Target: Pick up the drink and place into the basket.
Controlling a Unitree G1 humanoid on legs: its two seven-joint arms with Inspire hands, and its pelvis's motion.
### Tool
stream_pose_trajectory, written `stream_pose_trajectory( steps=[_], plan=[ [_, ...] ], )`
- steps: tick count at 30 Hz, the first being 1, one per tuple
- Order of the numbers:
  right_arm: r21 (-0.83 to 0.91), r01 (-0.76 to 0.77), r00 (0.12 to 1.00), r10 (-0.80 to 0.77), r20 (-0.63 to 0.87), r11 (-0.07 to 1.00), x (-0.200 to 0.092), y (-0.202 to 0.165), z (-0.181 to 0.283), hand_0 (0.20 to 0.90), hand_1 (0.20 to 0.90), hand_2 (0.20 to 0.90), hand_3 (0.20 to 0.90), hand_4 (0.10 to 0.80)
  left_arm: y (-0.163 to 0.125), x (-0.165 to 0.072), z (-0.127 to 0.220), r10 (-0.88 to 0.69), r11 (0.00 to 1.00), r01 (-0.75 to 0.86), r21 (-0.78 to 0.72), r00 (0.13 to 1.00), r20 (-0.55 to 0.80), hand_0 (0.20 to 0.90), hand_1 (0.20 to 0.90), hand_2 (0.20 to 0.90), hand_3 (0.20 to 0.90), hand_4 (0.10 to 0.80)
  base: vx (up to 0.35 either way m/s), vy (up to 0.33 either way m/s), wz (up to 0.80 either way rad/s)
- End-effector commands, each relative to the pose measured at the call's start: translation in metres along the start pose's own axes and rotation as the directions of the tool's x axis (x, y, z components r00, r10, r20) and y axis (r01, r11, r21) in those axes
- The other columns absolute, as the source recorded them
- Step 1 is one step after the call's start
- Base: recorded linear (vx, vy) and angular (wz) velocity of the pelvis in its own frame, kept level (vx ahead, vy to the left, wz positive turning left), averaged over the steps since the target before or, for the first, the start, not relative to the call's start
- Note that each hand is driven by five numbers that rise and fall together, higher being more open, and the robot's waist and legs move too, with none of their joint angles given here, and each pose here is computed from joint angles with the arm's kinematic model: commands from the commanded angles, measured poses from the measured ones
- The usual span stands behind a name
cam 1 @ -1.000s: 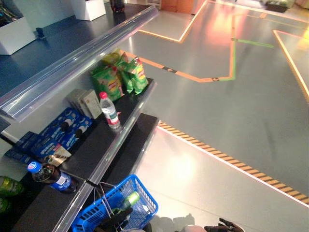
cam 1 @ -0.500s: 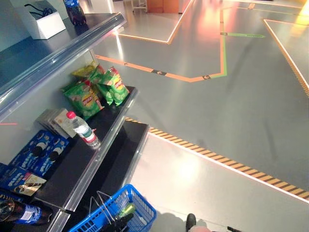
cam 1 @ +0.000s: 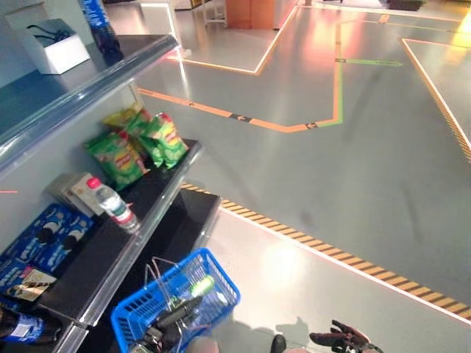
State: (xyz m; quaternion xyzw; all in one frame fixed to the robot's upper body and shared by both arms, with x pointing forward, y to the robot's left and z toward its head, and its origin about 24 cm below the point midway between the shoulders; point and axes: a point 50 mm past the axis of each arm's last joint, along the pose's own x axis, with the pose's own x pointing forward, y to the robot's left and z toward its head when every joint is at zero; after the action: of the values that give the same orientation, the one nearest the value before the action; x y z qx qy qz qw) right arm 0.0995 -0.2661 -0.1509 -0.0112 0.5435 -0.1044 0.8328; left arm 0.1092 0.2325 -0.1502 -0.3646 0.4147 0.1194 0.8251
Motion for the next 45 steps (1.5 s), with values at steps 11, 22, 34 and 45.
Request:
stream_pose_trajectory(
  steps=[11, 22, 34, 45],
  plan=[
    [-0.029, 0.028, 1.000, -0.027, 0.011, 0.999, -0.003, -0.011, -0.005, 0.900, 0.900, 0.900, 0.900, 0.800, 0.003, -0.007, 0.018, -0.115, 0.993, 0.113, 0.025, 0.990, 0.082, 0.300, 0.300, 0.300, 0.200, 0.100, 0.256, 0.057, -0.04],
    [0.005, 0.029, 0.999, -0.030, 0.014, 1.000, -0.001, -0.006, -0.002, 0.900, 0.900, 0.900, 0.900, 0.800, -0.004, -0.002, 0.036, -0.111, 0.992, 0.105, 0.070, 0.989, 0.100, 0.300, 0.300, 0.300, 0.200, 0.100, 0.126, 0.058, 0.53],
    [0.095, 0.063, 0.998, -0.064, 0.007, 0.993, 0.000, -0.011, 0.007, 0.900, 0.900, 0.900, 0.900, 0.800, -0.002, -0.003, 0.042, -0.125, 0.982, 0.116, 0.152, 0.991, 0.049, 0.300, 0.300, 0.300, 0.200, 0.100, 0.270, -0.251, 1.49],
    [0.116, 0.111, 0.994, -0.111, -0.003, 0.987, -0.003, -0.022, -0.003, 0.900, 0.900, 0.900, 0.900, 0.800, -0.011, 0.002, 0.029, -0.159, 0.976, 0.156, 0.149, 0.987, 0.007, 0.300, 0.300, 0.300, 0.200, 0.100, 0.054, -0.185, 1.23]
  ],
)
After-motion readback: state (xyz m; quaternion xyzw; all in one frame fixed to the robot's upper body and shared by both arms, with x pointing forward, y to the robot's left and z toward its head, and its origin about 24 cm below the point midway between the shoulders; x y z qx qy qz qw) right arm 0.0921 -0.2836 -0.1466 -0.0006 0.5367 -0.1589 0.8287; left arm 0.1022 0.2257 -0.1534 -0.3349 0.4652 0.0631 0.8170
